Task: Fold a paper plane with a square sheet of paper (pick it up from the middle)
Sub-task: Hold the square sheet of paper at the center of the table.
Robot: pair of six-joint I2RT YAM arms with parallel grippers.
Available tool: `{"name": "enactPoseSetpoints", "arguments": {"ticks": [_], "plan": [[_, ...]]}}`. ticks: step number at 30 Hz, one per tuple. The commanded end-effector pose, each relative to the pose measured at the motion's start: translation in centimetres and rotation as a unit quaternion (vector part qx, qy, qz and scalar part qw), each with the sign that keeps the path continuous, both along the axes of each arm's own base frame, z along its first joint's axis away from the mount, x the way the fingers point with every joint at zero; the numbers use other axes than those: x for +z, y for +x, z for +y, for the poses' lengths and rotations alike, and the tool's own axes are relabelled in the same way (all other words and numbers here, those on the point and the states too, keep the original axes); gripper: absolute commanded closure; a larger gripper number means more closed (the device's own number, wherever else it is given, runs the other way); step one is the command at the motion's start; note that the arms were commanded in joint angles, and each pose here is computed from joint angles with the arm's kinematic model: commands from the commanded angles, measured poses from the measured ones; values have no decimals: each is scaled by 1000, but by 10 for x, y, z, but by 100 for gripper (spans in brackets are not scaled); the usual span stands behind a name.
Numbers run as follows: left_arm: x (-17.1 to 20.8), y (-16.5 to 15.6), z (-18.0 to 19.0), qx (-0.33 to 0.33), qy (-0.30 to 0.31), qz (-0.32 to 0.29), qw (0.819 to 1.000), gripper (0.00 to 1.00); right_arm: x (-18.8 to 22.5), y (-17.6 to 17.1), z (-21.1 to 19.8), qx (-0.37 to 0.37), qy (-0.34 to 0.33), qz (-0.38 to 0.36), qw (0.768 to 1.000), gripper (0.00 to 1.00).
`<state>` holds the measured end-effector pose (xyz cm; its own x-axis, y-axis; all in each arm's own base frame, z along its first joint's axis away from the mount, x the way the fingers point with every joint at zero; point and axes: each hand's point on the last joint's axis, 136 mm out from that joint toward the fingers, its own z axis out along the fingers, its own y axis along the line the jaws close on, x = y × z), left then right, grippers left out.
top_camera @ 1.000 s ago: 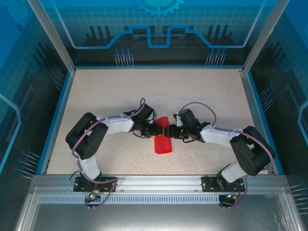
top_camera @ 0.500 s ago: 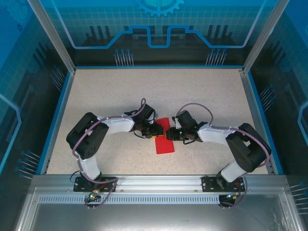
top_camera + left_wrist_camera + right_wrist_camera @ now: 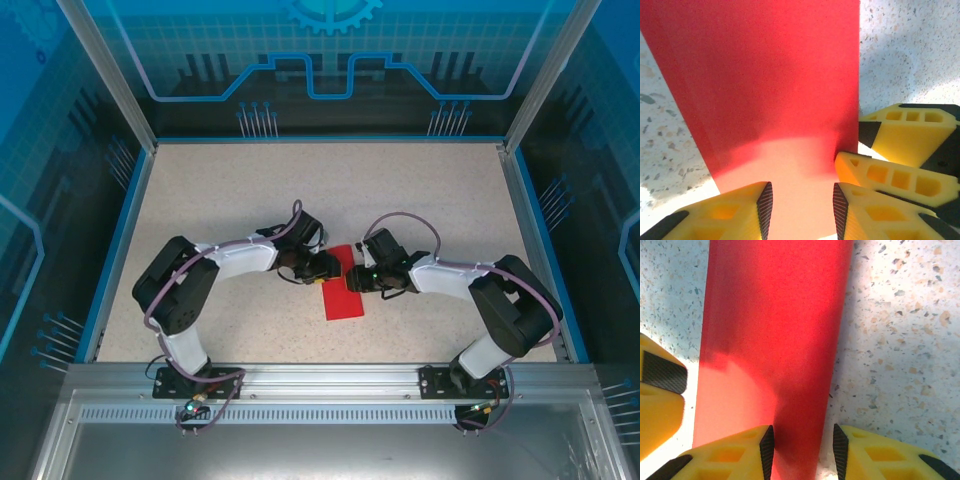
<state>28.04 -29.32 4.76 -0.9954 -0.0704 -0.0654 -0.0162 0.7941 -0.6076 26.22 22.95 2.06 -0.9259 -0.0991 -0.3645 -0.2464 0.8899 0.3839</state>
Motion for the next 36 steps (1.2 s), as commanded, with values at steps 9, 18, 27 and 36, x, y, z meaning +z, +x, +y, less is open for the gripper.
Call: {"name": "enactPoseSetpoints", "arguments": {"ticks": [9, 18, 27, 36], "plan": [[28, 4, 23, 8, 29, -37, 999, 59, -1, -3, 5, 22, -16, -2, 1000, 60], [32, 5, 46, 32, 36, -40, 998, 59, -3, -2, 10, 17, -16, -2, 1000, 59], [30, 3, 47, 30, 37, -36, 998, 59, -2, 1, 8, 2, -17, 1, 1000, 60], [27, 3, 48, 31, 41, -34, 998, 58, -4, 0, 9, 0, -17, 5, 1000, 60]]}}
